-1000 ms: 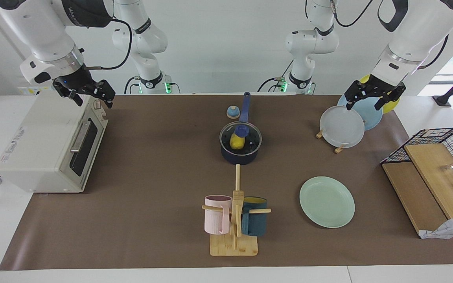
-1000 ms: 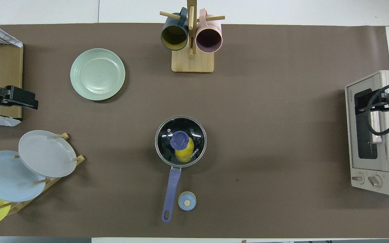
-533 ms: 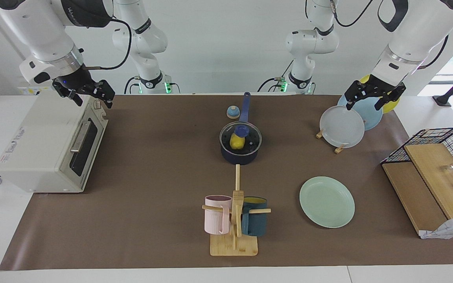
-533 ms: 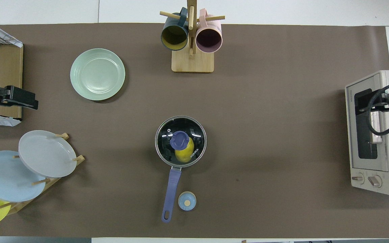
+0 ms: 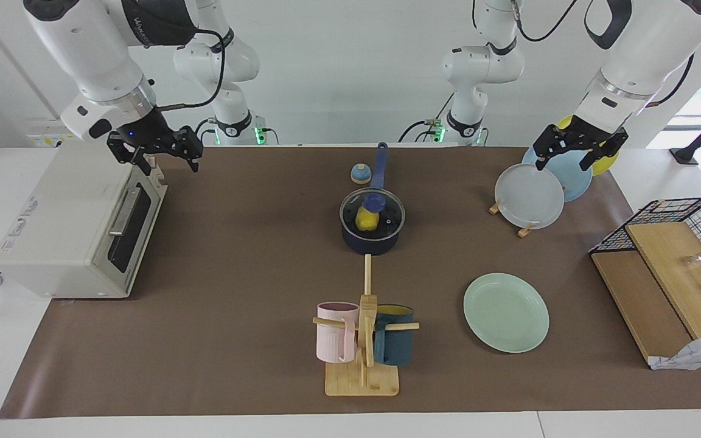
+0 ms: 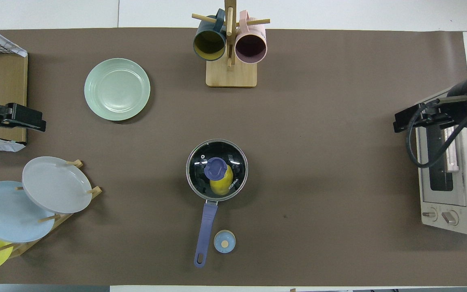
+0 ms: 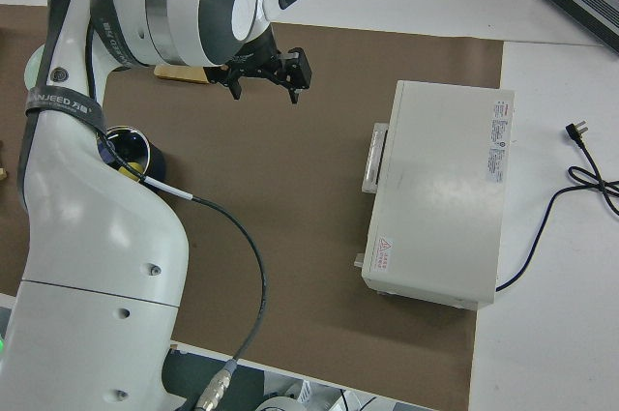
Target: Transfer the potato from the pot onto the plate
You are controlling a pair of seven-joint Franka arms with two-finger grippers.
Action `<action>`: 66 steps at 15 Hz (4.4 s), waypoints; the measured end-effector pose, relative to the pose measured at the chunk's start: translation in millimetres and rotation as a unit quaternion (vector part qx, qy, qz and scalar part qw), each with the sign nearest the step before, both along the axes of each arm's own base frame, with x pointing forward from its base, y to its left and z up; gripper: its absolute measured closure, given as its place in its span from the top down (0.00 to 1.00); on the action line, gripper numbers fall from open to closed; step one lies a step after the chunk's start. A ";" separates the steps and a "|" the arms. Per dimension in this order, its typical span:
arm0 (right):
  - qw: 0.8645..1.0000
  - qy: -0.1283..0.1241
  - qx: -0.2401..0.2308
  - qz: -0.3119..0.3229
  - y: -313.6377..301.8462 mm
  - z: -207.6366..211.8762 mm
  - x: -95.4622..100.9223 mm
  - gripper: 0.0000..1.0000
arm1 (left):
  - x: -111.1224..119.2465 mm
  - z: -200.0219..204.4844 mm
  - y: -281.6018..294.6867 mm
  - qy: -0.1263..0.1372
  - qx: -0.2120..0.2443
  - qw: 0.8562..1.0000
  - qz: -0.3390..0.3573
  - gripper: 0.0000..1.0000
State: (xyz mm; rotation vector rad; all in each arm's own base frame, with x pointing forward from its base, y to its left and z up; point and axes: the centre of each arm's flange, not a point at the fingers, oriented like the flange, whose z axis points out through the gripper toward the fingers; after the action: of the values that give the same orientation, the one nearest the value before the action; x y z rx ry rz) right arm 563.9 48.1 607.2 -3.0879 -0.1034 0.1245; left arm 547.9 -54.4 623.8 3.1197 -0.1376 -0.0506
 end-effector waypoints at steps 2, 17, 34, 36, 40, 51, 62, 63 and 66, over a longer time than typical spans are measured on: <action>1.000 0.001 0.004 0.003 49.7 -1.3 9.3 1.00 | 0.0 0.0 0.0 0.000 0.000 1.000 0.000 1.00; 0.999 -0.037 -0.016 0.022 401.1 -155.4 -44.0 1.00 | 0.0 0.0 0.0 0.000 0.000 1.000 0.000 1.00; 0.997 -0.058 -0.008 0.045 400.7 -202.8 -85.6 0.87 | -0.1 0.0 0.0 0.000 0.000 1.000 0.000 1.00; 0.997 -0.058 -0.011 0.049 400.1 -203.6 -86.4 0.85 | -0.1 -0.1 0.0 0.000 0.000 1.000 0.000 1.00; 0.996 -0.063 -0.010 0.058 400.1 -204.5 -86.8 0.85 | -0.1 -0.1 0.0 0.000 0.000 1.000 0.000 1.00; 0.994 -0.077 -0.012 0.082 396.2 -207.0 -83.4 0.66 | -0.2 -0.1 -1.3 0.000 0.000 1.000 -0.001 1.00; 0.993 -0.082 -0.008 0.080 396.5 -200.1 -81.4 0.66 | -0.5 -1.5 -0.2 0.003 0.000 1.000 0.000 1.00; 0.993 -0.084 -0.008 0.079 396.3 -193.3 -79.6 0.66 | -0.5 -1.6 -0.2 0.003 0.000 1.000 0.000 1.00; 0.994 -0.081 -0.013 0.070 384.7 -168.5 -67.3 0.66 | -0.5 -1.6 -0.2 0.003 0.000 1.000 0.000 1.00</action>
State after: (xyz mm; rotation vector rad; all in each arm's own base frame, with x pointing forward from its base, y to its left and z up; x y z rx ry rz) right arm 496.5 432.8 438.8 -3.1093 -0.3268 -0.1213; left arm 547.5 -54.6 622.2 3.1198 -0.1382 -0.0606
